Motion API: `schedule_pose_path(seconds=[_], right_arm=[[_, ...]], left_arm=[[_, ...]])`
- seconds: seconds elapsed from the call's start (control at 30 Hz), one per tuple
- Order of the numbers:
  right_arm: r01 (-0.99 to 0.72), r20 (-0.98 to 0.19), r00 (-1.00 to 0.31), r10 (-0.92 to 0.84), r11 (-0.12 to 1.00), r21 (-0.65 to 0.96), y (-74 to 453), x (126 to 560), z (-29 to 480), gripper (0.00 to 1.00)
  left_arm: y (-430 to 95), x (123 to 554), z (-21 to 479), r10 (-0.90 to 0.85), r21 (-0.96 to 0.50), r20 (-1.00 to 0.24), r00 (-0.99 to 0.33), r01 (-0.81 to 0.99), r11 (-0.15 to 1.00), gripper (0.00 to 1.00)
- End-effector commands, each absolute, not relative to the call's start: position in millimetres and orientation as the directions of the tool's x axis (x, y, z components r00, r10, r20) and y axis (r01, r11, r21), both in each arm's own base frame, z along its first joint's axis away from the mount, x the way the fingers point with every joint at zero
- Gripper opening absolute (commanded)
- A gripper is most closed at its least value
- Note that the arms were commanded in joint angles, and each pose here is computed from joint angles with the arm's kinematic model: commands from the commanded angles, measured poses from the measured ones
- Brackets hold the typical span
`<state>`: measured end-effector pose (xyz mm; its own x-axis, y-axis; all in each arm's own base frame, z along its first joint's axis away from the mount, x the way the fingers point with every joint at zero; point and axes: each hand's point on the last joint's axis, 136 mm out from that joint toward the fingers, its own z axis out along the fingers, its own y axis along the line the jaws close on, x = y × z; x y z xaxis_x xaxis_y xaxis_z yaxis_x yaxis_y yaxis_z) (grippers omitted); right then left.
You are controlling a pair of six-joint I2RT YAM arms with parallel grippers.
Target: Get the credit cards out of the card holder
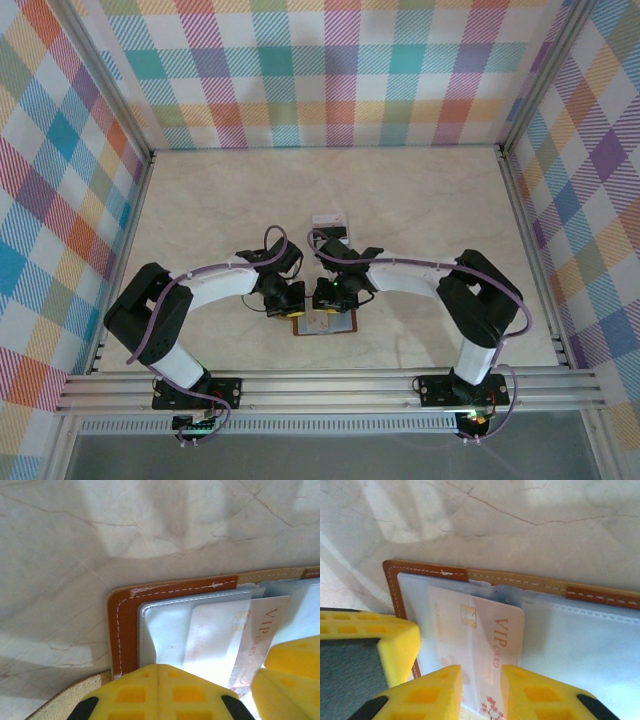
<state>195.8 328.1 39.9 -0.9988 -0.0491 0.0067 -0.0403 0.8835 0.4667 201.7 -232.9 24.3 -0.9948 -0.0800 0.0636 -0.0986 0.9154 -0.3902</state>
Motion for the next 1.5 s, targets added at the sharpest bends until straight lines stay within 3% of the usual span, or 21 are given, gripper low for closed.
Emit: schedule_pose_path(seconds=[0.0,0.2,0.57,0.83,1.13,1.47], right_arm=[[-0.052,-0.007,-0.998,-0.056,0.878,0.476,322.1,193.0,49.5,0.29],[-0.054,0.017,-0.997,-0.069,0.890,0.453,318.2,189.0,39.0,0.29],[-0.056,0.054,-0.995,-0.084,0.915,0.398,311.1,185.0,15.2,0.30],[-0.060,0.062,-0.994,-0.094,0.907,0.417,315.2,183.7,13.5,0.36],[-0.080,-0.013,-0.996,-0.090,0.803,0.590,340.0,188.0,43.5,0.27],[-0.103,-0.051,-0.995,-0.091,0.792,0.602,336.7,188.6,54.5,0.13]], left_arm=[[-237.7,200.8,40.8,-0.050,-0.384,0.038,-0.998,-0.061,0.921,0.04],[-247.1,202.4,45.1,-0.030,-0.383,0.033,-0.999,-0.040,0.923,0.04],[-234.9,192.3,8.6,-0.017,-0.285,0.095,-0.995,-0.043,0.957,0.04],[-223.7,185.3,-5.8,-0.020,-0.233,0.121,-0.992,-0.048,0.971,0.03],[-224.5,186.6,-1.6,-0.017,-0.236,0.114,-0.993,-0.044,0.971,0.03],[-226.5,189.2,4.7,-0.016,-0.247,0.100,-0.995,-0.041,0.968,0.03]])
